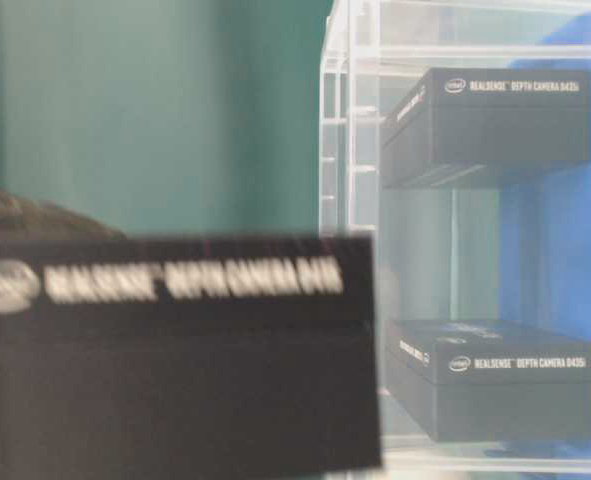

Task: Take the box out of the case with the left arm.
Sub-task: 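Carry the box toward the front and lower it onto the cloth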

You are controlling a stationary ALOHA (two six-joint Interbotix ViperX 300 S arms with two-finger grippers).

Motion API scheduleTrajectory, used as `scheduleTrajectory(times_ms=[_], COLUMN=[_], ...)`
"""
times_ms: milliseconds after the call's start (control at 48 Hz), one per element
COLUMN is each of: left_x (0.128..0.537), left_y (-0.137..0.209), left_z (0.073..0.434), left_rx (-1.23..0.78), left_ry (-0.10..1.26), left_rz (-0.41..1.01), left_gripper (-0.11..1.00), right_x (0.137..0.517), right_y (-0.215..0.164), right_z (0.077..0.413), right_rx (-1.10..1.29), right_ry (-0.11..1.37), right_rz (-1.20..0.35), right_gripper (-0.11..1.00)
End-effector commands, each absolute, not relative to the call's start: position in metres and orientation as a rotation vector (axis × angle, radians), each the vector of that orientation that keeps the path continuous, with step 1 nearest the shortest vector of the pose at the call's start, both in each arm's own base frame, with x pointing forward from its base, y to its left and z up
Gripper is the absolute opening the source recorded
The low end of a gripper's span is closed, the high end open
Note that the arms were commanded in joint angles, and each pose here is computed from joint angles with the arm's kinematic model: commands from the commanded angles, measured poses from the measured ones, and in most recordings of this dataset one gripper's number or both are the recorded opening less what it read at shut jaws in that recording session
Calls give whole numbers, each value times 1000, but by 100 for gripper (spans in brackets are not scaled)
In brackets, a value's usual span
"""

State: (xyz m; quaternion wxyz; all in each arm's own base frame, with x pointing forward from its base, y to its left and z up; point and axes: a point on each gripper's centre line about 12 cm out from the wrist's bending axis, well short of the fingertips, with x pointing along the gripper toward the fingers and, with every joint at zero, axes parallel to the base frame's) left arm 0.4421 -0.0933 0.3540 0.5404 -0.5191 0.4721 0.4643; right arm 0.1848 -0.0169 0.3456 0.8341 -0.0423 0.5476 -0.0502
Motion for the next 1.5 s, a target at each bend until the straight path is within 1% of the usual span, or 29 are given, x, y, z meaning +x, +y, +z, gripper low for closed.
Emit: scheduleTrajectory(times_ms=[0,292,375,562,812,1021,1250,1479], left_x=[427,436,435,434,448,445,444,444], left_y=[-90,-92,-92,-90,-93,-91,-89,-90], left_z=[372,321,306,270,224,205,191,188], left_rx=[-1267,-1359,-1357,-1326,-1328,-1320,-1312,-1325], left_ry=[1075,989,993,1023,1013,1042,1045,1042], left_rz=[1060,970,975,1011,939,972,971,956], left_gripper=[55,55,53,53,53,53,53,53], right_x=[186,187,187,187,187,188,191,192], right_y=[-17,-17,-17,-17,-17,-17,-18,-18], right_z=[353,353,353,353,352,352,350,349], right_rx=[-86,-87,-89,-90,-90,-91,-95,-98], right_ry=[1136,1139,1140,1139,1143,1143,1154,1157], right_rz=[-107,-108,-109,-110,-110,-111,-114,-116], right_gripper=[0,0,0,0,0,0,0,0])
